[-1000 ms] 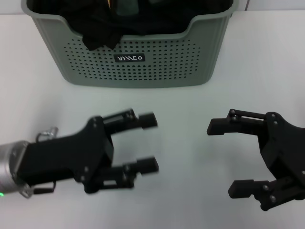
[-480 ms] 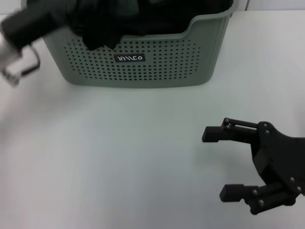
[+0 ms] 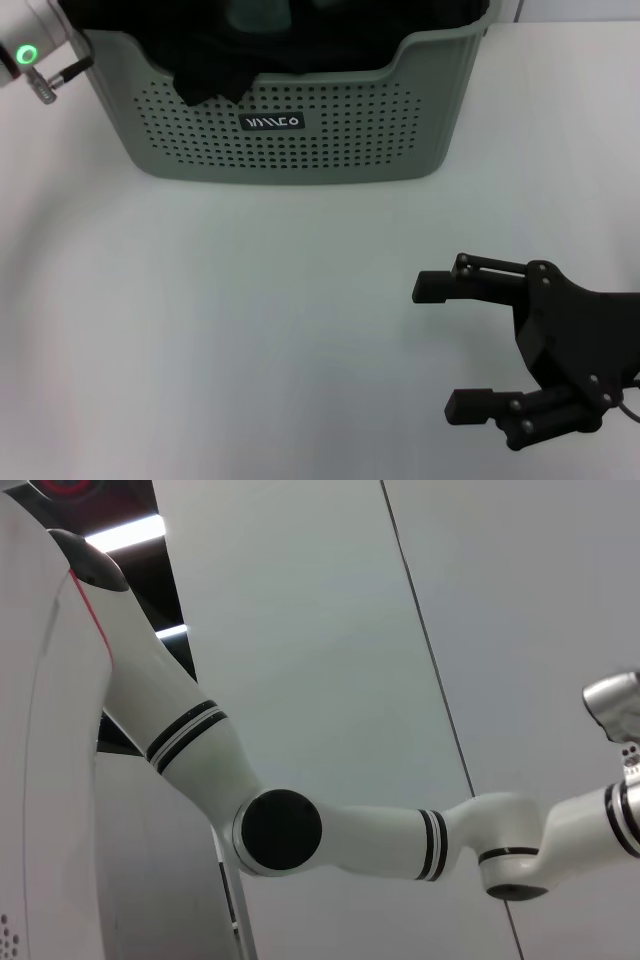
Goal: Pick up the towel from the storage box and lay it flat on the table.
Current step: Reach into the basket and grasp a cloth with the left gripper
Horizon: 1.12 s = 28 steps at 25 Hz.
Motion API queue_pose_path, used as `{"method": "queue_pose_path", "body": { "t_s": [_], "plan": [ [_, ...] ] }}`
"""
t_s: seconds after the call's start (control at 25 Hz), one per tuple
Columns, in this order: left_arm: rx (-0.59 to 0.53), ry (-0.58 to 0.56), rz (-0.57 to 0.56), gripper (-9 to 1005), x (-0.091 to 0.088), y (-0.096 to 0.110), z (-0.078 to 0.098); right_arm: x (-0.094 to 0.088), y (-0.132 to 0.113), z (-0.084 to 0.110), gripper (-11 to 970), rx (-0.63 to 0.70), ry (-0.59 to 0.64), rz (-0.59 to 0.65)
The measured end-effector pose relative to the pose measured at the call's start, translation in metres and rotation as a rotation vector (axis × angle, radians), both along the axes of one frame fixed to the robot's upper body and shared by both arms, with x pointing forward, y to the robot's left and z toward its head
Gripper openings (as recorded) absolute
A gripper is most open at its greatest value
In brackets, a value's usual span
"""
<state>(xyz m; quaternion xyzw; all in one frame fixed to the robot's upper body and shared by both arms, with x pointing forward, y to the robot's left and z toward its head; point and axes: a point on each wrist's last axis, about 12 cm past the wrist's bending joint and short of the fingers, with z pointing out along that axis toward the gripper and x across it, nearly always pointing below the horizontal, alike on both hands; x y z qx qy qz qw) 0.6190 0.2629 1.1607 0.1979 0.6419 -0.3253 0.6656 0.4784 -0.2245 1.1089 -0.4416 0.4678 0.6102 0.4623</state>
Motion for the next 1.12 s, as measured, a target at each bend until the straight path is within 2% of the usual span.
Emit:
{"method": "queue_pose_path", "body": {
  "t_s": [0.24, 0.44, 0.6, 0.76, 1.12],
  "plan": [
    [0.060, 0.009, 0.004, 743, -0.001, -0.007, -0.009, 0.003, 0.002, 0.002, 856, 0.001, -0.008, 0.001],
    [0.047, -0.010, -0.033, 740, -0.009, -0.011, -0.011, 0.005, 0.003, 0.002, 853, -0.004, -0.011, -0.002],
    [0.070, -0.013, 0.000, 737, -0.008, -0.010, -0.015, 0.007, 0.005, 0.004, 850, -0.004, -0.017, 0.004],
    [0.044, -0.024, 0.034, 735, -0.008, -0.006, -0.015, 0.007, 0.005, 0.004, 847, -0.004, -0.017, 0.005],
    [0.079, -0.049, 0.038, 434, -0.010, -0.007, -0.019, 0.006, 0.003, 0.004, 840, 0.010, -0.015, -0.001]
  ]
}}
